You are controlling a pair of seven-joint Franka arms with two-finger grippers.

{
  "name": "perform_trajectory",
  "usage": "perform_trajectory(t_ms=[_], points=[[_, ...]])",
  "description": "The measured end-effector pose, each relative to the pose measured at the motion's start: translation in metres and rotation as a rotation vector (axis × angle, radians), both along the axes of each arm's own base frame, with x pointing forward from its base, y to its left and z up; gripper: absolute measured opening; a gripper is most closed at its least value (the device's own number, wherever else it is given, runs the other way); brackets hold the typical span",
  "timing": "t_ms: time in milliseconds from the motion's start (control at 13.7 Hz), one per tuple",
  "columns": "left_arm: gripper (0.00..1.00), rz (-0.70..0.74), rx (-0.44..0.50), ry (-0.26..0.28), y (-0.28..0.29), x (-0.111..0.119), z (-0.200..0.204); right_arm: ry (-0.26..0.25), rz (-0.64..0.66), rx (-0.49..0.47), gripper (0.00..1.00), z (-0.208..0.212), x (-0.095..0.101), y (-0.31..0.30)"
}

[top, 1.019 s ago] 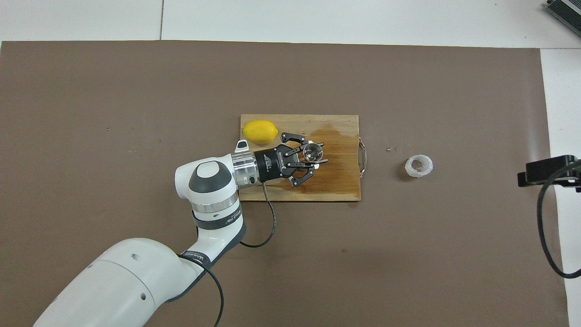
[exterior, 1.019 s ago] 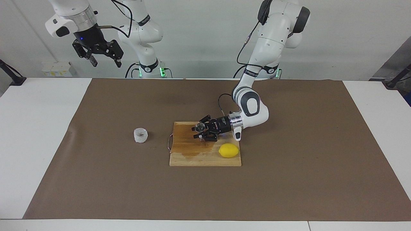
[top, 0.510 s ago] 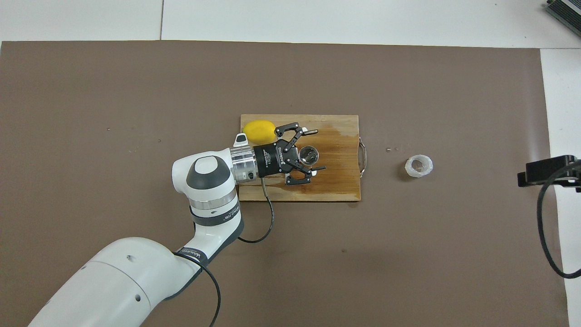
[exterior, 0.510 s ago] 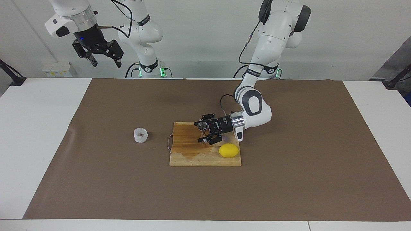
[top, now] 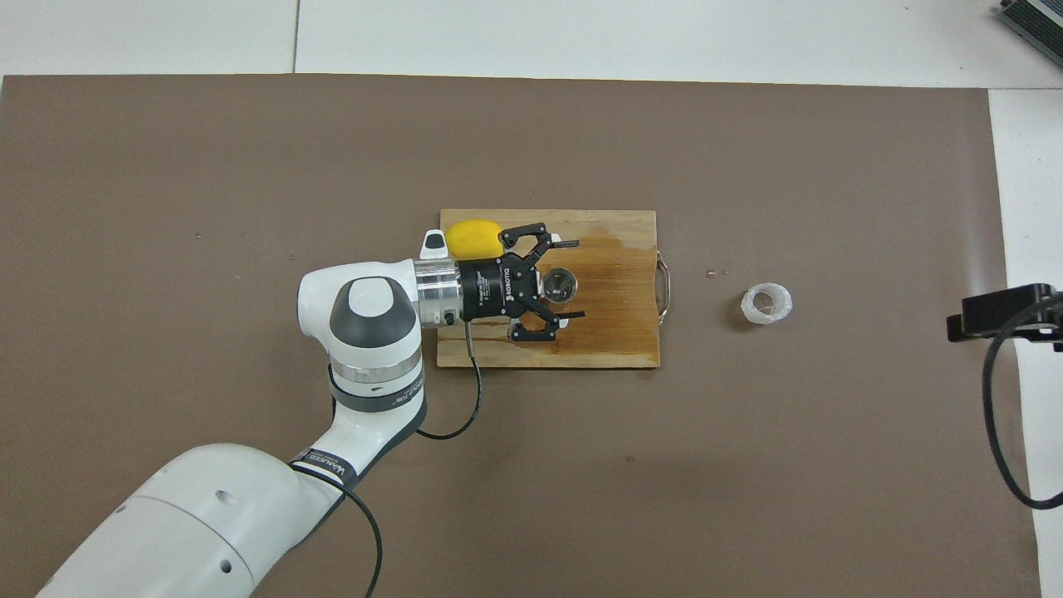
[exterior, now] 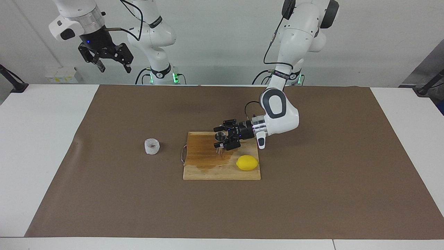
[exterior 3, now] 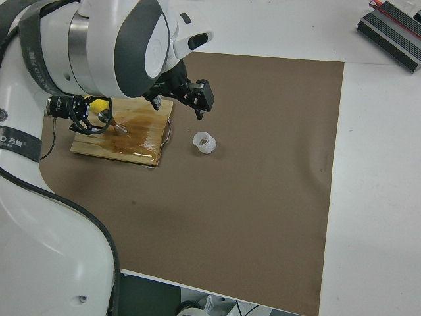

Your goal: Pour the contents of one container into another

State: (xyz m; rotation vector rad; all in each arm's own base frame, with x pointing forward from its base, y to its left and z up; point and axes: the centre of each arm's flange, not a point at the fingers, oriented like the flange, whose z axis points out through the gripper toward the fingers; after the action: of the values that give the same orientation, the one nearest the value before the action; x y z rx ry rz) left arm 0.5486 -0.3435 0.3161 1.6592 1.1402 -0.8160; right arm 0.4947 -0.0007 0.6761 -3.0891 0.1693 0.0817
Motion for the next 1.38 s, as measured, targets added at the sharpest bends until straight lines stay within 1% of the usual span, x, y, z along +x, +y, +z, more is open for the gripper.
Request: perform_trajectory(t_ms=[146, 218, 437, 583, 728, 874, 1165, 1383], points=[[1.00, -0.055, 0.044, -0.061, 0.000, 0.001, 0.016, 0.000, 0.000, 0.000, 1.00, 0.000, 0.000, 0.000], [1.00, -0.095, 0.077, -0.112, 0.000, 0.001, 0.031, 0.000, 0.000, 0.000, 1.00, 0.000, 0.000, 0.000], [1.00, -0.209, 0.214, -0.289, 0.005, -0.002, 0.079, 0.000, 0.000, 0.000, 1.00, 0.000, 0.000, 0.000], [1.00, -0.285, 0.305, -0.387, 0.012, -0.005, 0.103, 0.000, 0.000, 0.000, 1.00, 0.000, 0.000, 0.000], [1.00, -0.397, 0.424, -0.474, 0.027, -0.002, 0.120, 0.000, 0.000, 0.000, 1.00, 0.000, 0.000, 0.000], [1.00, -0.515, 0.523, -0.522, 0.044, 0.003, 0.139, 0.000, 0.000, 0.000, 1.00, 0.000, 0.000, 0.000], [1.00, -0.726, 0.791, -0.600, 0.086, 0.013, 0.175, 0.000, 0.000, 0.000, 1.00, 0.000, 0.000, 0.000], [1.00, -0.825, 0.870, -0.678, 0.119, 0.017, 0.195, 0.000, 0.000, 0.000, 1.00, 0.000, 0.000, 0.000]])
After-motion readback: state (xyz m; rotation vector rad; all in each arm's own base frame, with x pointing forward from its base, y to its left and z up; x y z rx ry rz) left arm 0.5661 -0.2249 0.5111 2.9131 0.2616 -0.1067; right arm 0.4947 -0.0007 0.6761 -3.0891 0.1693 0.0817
